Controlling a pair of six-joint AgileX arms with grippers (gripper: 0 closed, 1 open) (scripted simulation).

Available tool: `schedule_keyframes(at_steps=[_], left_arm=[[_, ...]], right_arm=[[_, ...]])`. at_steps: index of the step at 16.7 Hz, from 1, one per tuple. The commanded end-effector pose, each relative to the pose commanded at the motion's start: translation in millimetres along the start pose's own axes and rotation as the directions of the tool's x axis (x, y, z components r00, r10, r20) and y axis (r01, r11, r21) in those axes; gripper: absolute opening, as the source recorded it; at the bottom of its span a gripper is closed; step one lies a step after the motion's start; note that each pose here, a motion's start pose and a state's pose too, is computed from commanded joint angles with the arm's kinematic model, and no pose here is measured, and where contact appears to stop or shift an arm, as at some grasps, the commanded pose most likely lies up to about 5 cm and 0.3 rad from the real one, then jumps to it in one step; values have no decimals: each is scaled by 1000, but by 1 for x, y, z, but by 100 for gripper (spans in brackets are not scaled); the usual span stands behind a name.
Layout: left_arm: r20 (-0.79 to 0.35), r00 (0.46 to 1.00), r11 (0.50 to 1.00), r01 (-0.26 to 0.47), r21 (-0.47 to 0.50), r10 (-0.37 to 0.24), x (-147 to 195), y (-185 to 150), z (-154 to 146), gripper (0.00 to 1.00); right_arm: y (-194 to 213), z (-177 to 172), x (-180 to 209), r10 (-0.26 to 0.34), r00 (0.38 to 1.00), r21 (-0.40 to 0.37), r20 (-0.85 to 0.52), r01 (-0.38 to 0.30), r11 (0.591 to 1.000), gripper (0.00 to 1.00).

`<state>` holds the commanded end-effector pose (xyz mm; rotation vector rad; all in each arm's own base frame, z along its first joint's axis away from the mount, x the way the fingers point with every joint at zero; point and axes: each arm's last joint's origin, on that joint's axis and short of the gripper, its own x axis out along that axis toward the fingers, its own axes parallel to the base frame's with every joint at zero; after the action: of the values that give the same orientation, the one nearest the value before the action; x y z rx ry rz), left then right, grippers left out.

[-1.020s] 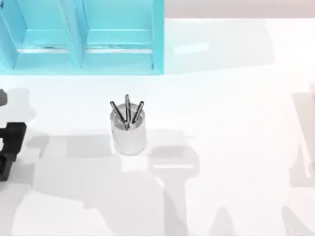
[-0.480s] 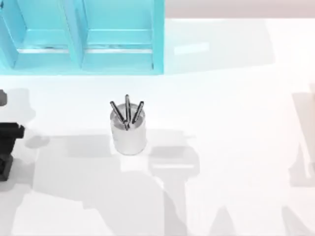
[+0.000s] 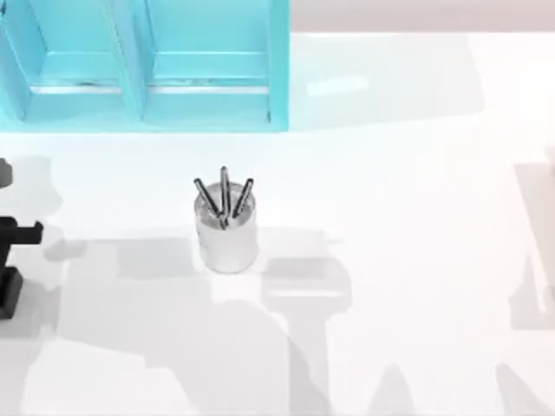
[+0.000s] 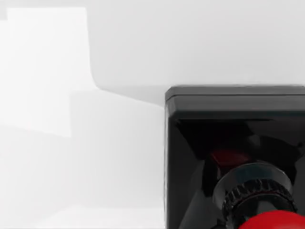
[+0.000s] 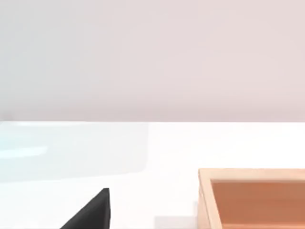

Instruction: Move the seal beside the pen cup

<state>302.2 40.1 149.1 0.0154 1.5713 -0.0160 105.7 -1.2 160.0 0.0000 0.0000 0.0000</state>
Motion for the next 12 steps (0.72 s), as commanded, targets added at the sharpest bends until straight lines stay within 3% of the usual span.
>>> schedule_keyframes(at_steps=[9, 12], left_arm=[[1, 1000, 1000, 0, 3, 0, -1, -1, 1, 0], [-2, 1000, 1000, 0, 3, 0, -16, -20, 10, 0]], right_arm=[[0, 0, 0, 0, 1000, 0, 0, 0, 1000, 100], [0, 0, 0, 0, 1000, 0, 0, 0, 1000, 100]])
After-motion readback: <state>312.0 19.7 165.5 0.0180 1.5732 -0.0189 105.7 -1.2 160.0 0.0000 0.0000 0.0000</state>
